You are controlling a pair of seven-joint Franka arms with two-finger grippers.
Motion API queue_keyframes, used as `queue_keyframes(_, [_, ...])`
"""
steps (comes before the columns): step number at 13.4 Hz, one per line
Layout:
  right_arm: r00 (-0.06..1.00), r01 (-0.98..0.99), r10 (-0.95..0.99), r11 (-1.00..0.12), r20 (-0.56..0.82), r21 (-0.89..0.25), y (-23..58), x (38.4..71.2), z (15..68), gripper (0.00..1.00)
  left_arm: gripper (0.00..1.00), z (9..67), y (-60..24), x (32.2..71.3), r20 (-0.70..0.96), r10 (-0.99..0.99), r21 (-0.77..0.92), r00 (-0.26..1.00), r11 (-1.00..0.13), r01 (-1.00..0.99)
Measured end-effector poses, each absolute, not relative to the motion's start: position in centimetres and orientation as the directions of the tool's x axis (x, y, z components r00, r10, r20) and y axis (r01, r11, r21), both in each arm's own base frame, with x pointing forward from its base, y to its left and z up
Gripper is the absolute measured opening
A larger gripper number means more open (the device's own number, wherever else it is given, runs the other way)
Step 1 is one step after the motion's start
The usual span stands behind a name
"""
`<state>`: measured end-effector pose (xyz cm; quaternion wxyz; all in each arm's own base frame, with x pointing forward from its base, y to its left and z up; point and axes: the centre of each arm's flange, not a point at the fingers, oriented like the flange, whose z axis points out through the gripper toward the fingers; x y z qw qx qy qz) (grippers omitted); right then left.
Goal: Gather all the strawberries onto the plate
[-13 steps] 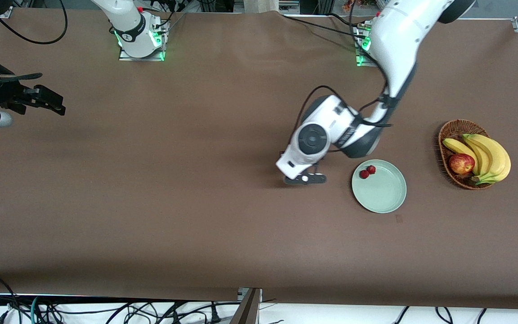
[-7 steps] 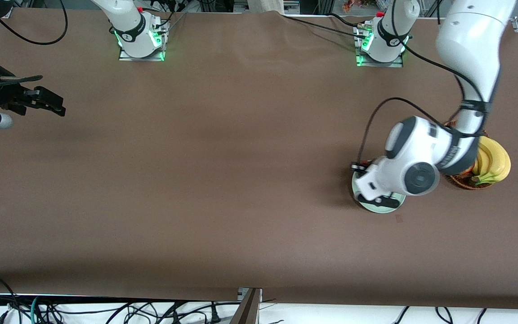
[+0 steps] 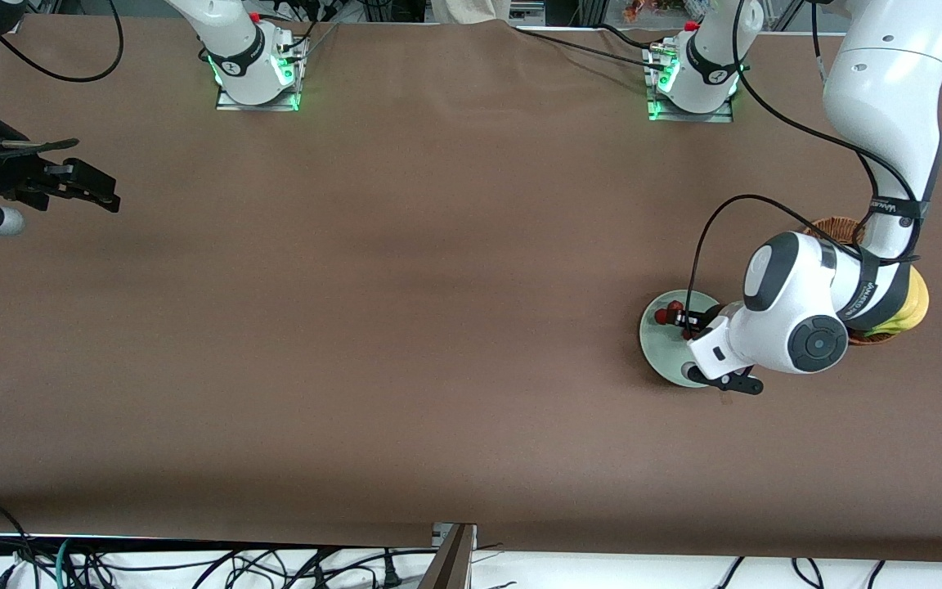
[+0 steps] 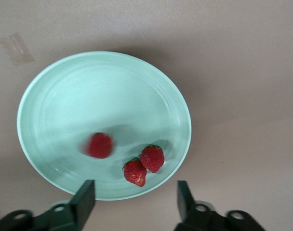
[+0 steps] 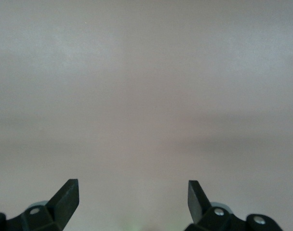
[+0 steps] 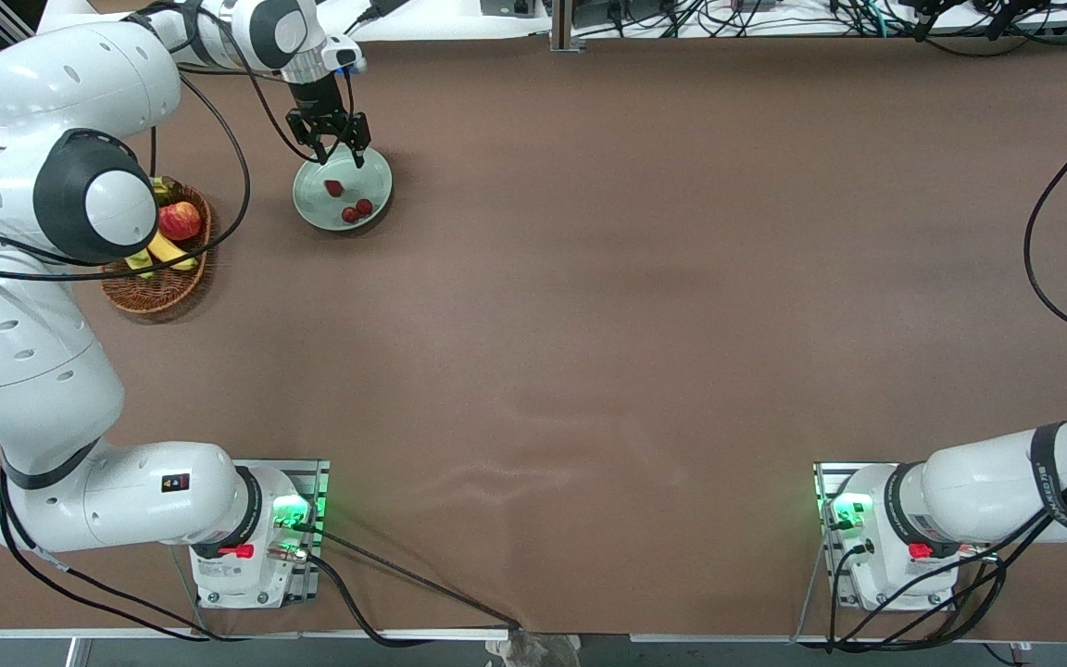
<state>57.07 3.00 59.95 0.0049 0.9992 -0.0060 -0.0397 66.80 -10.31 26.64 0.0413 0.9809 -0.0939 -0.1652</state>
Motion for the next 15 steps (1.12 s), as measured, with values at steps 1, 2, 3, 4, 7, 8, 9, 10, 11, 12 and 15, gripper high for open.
queue_keyframes(1, [0.997, -0.012, -0.012, -1.0, -0.08, 0.01, 3.0, 57.1, 59.9, 1.0, 0.96, 26.8, -10.0, 66.9, -0.312, -0.201, 0.114, 0.928, -0.978, -0.174])
queue_keyframes(2, [0.997, -0.011, -0.012, -1.0, -0.081, 0.01, 3.0, 57.1, 59.9, 1.0, 1.0, 27.0, -9.7, 67.1, -0.305, -0.206, 0.116, 0.93, -0.977, -0.178])
queue_keyframes(3, [0.997, -0.011, -0.012, -1.0, -0.081, 0.01, 3.0, 57.1, 59.8, 1.0, 1.0, 27.7, -9.3, 67.4, -0.291, -0.21, 0.118, 0.933, -0.976, -0.182])
queue_keyframes(4, [0.997, -0.011, -0.012, -1.0, -0.081, 0.01, 3.0, 57.1, 59.8, 1.0, 1.0, 29.1, -8.8, 67.9, -0.268, -0.219, 0.119, 0.938, -0.974, -0.193])
queue_keyframes(7, [0.997, -0.011, -0.012, -1.0, -0.081, 0.01, 3.0, 57.1, 59.8, 1.0, 1.0, 37.6, -7.3, 67.9, -0.238, -0.246, 0.1, 0.94, -0.969, -0.228])
queue_keyframes(8, [0.997, -0.011, -0.012, -1.0, -0.08, 0.01, 3.0, 57.1, 59.8, 1.0, 1.0, 41.2, -7.0, 67.3, -0.23, -0.246, 0.084, 0.941, -0.969, -0.233])
queue_keyframes(9, [0.997, -0.011, -0.012, -1.0, -0.08, 0.01, 3.0, 57.2, 59.8, 1.0, 1.0, 44.9, -6.6, 66.4, -0.208, -0.239, 0.068, 0.949, -0.971, -0.229])
queue_keyframes(10, [0.997, -0.011, -0.011, -1.0, -0.08, 0.01, 3.0, 57.2, 59.8, 1.0, 1.0, 48.2, -6.1, 65.5, -0.184, -0.231, 0.058, 0.955, -0.973, -0.224])
queue_keyframes(11, [0.997, -0.01, -0.011, -1.0, -0.081, 0.01, 3.0, 57.2, 59.8, 1.0, 1.0, 51.1, -5.7, 64.3, -0.172, -0.228, 0.05, 0.958, -0.974, -0.222])
queue_keyframes(12, [0.997, -0.01, -0.01, -1.0, -0.081, 0.01, 3.0, 57.2, 59.8, 1.0, 1.0, 53.8, -5.5, 63.0, -0.163, -0.226, 0.045, 0.96, -0.974, -0.222])
queue_keyframes(15, [0.997, -0.008, -0.009, -1.0, -0.082, 0.01, 3.0, 57.2, 59.7, 1.0, 1.0, 58.9, -4.3, 59.3, -0.128, -0.183, 0.034, 0.975, -0.983, -0.18])
